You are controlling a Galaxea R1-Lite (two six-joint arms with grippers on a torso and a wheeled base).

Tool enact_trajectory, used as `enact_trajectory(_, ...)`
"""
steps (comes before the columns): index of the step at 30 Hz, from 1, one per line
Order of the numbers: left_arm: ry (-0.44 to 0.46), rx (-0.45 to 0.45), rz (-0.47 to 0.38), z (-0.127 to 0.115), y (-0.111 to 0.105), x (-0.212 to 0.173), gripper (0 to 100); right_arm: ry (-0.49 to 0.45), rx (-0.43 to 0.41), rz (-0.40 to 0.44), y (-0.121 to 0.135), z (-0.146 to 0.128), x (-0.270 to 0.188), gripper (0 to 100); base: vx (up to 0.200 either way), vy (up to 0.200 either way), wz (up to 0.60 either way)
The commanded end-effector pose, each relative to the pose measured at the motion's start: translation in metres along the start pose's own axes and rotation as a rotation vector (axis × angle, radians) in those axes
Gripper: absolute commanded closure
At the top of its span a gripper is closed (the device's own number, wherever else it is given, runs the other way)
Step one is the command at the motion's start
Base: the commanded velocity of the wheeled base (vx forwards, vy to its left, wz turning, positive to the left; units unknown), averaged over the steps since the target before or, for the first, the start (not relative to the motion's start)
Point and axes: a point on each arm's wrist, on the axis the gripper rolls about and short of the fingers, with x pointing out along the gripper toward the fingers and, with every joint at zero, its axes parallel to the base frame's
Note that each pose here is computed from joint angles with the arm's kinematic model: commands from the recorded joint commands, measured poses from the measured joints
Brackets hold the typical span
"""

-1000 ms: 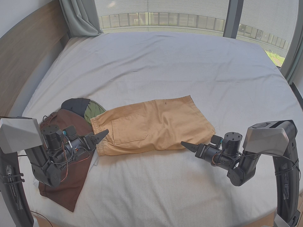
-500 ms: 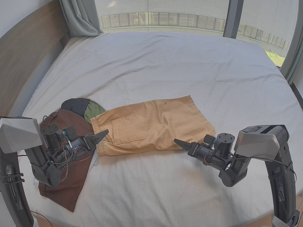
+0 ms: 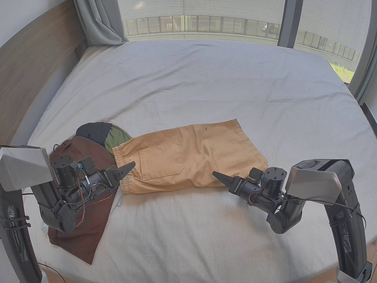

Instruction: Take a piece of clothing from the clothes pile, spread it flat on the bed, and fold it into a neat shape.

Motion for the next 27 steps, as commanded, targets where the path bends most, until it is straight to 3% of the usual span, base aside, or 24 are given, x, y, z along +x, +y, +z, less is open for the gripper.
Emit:
enact_trajectory(1,0.002,-0.001,0.000,-0.0005,-0.0002,0.0003,0,0.002,0.002,-0.001,-0.0006,-0.0012,0.0008,0,0.000,0.000,0.00)
enact_trajectory(7,0.001,0.000,-0.001,-0.0004,-0.0002,0.0003,0,-0.024,-0.004,-0.001,-0.0004,0.0016,0.0052,0,0.000,0.000,0.00)
enact_trajectory(8,0.001,-0.002,-0.001,-0.0004,-0.0002,0.0003,0,-0.037,-0.006,-0.004,-0.0008,0.0024,0.0072,100,0.000,0.000,0.00)
enact_trajectory(27,0.012,-0.026,-0.002,-0.0038,0.0016,0.0023,0,-0.041,-0.004,-0.036,-0.0003,0.0056,-0.0015,100,0.000,0.000,0.00)
